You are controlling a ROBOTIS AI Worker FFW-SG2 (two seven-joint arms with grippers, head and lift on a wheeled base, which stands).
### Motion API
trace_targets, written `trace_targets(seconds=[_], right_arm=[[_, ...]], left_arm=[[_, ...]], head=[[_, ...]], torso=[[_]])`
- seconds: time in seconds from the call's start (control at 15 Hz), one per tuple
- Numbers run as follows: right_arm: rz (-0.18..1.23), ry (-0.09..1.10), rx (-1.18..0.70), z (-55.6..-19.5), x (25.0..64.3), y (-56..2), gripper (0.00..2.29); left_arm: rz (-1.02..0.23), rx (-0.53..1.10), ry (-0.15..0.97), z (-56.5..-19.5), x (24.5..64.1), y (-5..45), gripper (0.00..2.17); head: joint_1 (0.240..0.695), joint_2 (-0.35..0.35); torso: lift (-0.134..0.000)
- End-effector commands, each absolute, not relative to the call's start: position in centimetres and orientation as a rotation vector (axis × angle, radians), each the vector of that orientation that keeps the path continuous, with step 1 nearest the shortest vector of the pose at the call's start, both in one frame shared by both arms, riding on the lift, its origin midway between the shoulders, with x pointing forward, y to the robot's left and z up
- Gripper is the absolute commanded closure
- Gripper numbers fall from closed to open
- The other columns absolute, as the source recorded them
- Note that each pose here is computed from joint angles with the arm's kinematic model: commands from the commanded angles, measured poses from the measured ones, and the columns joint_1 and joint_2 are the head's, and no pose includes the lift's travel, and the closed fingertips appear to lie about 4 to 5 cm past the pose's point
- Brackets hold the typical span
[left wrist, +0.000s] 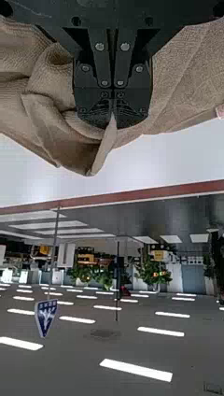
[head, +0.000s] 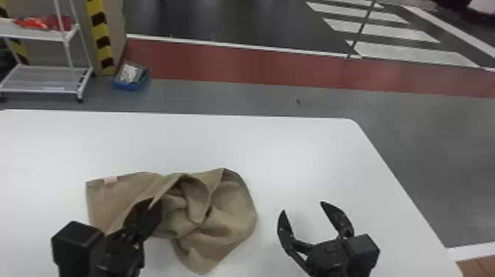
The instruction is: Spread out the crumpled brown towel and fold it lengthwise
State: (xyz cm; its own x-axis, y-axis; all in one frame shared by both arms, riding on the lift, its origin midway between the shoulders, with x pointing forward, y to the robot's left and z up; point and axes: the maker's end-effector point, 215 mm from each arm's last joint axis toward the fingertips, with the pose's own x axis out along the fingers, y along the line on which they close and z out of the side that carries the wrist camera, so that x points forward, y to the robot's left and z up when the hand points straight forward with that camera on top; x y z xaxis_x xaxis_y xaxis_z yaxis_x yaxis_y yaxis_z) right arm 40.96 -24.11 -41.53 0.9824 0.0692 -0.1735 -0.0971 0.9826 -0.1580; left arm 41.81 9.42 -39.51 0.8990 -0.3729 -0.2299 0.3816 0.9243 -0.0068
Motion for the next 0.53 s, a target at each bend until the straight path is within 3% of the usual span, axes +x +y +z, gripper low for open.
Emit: trace_targets(seconds=[0.0, 0.2, 0.47], right_arm=[[0.104, 0.21, -0.153, -44.3, 42.2, -22.9, 0.11], [0.125, 0.216, -0.127, -45.6, 42.9, -21.5, 0.08], [0.16, 0.165, -0.09, -44.3, 43.1, -19.6, 0.08]], left_arm=[[-0.394, 0.041, 0.231, -39.5, 41.6, 9.3, 2.15], [-0.399, 0.044, 0.232, -39.6, 41.6, 9.3, 2.15], [-0.402, 0.046, 0.234, -39.7, 41.5, 9.3, 2.15]], head=[[0.695, -0.203], [0.695, -0.18], [0.695, -0.158]], torso=[[-0.124], [-0.124], [-0.124]])
